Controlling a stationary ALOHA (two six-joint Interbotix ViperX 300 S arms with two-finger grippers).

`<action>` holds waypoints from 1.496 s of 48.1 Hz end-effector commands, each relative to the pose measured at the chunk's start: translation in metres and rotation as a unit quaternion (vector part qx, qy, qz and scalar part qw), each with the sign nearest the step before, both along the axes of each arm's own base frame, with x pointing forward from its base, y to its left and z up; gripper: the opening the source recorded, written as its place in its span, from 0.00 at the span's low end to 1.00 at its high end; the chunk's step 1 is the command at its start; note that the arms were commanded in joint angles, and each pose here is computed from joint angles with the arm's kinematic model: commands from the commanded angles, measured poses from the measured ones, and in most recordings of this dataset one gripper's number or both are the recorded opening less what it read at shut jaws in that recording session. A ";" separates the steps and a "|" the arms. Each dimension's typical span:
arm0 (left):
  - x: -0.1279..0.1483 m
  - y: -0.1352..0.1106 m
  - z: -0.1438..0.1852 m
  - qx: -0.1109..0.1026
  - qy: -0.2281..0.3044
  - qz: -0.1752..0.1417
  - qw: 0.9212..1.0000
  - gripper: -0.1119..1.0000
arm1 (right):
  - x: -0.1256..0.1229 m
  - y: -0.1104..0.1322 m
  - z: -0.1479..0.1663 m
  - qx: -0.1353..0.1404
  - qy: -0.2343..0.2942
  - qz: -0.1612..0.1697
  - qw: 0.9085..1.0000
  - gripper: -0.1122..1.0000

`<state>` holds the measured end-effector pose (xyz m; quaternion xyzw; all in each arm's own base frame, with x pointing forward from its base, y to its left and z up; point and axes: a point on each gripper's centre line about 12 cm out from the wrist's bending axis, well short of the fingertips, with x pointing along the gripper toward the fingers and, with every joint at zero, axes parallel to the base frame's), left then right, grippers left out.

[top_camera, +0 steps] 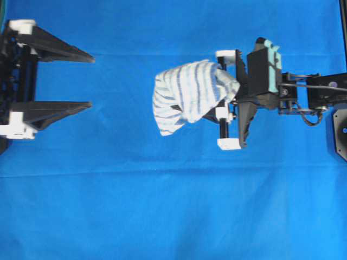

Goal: Hand over the towel.
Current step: 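Lower the towel with the right gripper onto the table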

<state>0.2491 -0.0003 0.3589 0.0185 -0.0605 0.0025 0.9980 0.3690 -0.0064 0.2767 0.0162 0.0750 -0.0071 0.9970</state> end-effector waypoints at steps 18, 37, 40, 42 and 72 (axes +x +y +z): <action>0.006 0.000 0.000 -0.001 0.005 -0.001 1.000 0.92 | 0.024 0.000 -0.028 0.028 0.156 -0.011 0.987 0.13; 0.010 0.000 -0.004 -0.001 0.013 -0.001 1.000 0.92 | 0.056 -0.002 -0.112 0.027 0.320 -0.016 0.947 0.13; 0.011 0.000 -0.005 -0.001 0.015 -0.001 1.000 0.92 | 0.058 -0.003 -0.122 0.027 0.330 -0.017 0.944 0.13; 0.011 0.000 -0.006 0.000 0.016 -0.001 1.000 0.92 | 0.058 -0.003 -0.130 0.028 0.338 -0.018 0.941 0.13; 0.012 0.000 -0.008 0.001 0.020 -0.001 1.000 0.92 | 0.058 -0.004 -0.153 0.038 0.366 -0.025 0.929 0.15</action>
